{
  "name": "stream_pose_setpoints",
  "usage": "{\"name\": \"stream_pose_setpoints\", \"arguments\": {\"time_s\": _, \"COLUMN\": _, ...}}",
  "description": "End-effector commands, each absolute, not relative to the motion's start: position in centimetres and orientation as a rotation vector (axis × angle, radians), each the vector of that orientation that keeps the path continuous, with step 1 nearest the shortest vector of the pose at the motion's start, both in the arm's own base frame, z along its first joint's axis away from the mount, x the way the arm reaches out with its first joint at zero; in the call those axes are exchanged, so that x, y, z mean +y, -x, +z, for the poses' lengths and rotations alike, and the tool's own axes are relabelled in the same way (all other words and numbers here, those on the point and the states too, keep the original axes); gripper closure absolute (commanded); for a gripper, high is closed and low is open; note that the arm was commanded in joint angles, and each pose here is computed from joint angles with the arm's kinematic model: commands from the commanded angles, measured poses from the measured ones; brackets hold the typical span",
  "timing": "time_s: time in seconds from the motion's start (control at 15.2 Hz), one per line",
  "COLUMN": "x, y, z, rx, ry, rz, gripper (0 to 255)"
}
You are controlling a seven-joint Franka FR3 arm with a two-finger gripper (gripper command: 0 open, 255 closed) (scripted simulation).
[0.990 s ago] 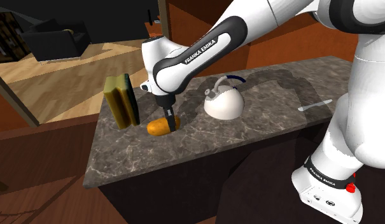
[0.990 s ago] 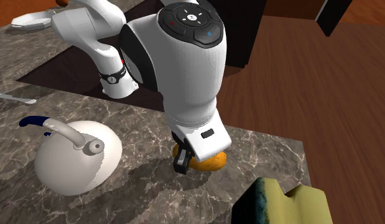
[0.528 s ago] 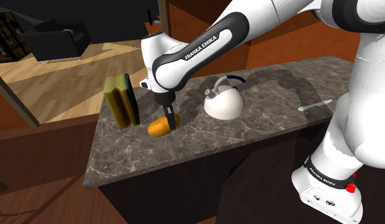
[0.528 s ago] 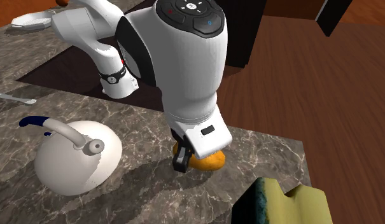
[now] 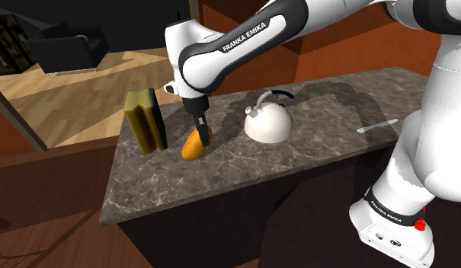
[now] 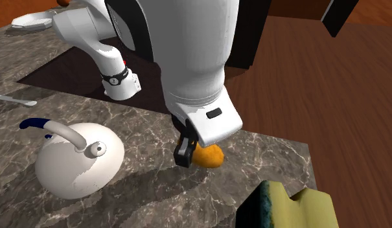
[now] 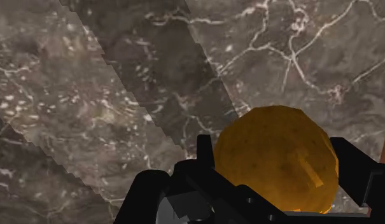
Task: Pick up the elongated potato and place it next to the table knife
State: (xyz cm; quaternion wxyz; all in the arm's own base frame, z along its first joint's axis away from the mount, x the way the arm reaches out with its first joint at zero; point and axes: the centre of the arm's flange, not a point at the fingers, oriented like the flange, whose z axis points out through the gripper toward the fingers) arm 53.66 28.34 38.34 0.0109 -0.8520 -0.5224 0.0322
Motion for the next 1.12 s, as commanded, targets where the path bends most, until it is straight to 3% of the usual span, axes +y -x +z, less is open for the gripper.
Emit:
{"name": "stream_pose_setpoints", "arguments": {"time_s": 0.0, "x": 28.4, "y": -53.7, "z": 39.4, "rx": -1.630, "ry": 2.658, "rz": 0.101, "gripper": 255}}
{"name": "stream_pose_setpoints", "arguments": {"time_s": 1.06, "x": 27.1, "y": -53.4, "z": 47.0, "rx": -1.630, "ry": 2.658, "rz": 0.101, "gripper": 255}}
